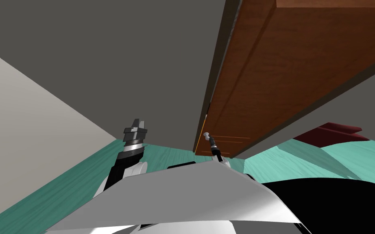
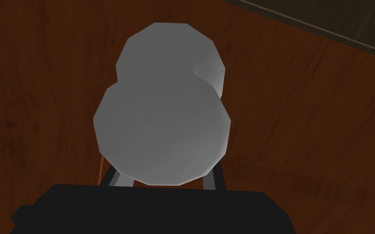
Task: Pull the door open
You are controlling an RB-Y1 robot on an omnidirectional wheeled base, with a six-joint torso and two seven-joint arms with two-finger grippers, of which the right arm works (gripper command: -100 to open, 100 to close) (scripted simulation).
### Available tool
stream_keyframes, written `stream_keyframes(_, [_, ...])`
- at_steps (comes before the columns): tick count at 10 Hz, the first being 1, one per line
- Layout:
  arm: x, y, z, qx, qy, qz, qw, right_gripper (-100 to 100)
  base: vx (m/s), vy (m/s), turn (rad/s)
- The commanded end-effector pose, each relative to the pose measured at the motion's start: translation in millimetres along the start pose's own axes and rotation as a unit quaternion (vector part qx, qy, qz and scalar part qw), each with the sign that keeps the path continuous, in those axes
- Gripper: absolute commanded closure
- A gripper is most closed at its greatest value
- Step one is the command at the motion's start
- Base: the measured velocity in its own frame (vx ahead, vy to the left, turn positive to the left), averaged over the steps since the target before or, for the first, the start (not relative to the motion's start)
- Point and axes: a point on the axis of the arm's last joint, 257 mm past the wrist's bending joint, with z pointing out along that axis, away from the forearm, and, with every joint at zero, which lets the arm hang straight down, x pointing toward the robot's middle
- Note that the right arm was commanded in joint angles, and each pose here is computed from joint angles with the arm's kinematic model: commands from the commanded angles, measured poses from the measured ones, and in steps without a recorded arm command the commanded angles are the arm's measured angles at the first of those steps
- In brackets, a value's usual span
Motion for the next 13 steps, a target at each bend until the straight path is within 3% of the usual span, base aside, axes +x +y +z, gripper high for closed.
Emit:
stream_keyframes(1, [15.6, 0.6, -1.8, 0.001, 0.006, 0.037, 0.9993, 100, -0.042, -0.017, 0.092])
stream_keyframes(3, [15.6, 0.6, -1.8, 0.001, 0.006, 0.037, 0.9993, 100, -0.016, -0.011, 0.015])
stream_keyframes(7, [10.2, -0.9, 0.6, 0.003, -0.008, 0.109, 0.994, 100, -0.06, -0.02, 0.086])
stream_keyframes(13, [10.2, -0.9, 0.6, 0.003, -0.008, 0.112, 0.9937, 100, -0.008, -0.004, 0.002])
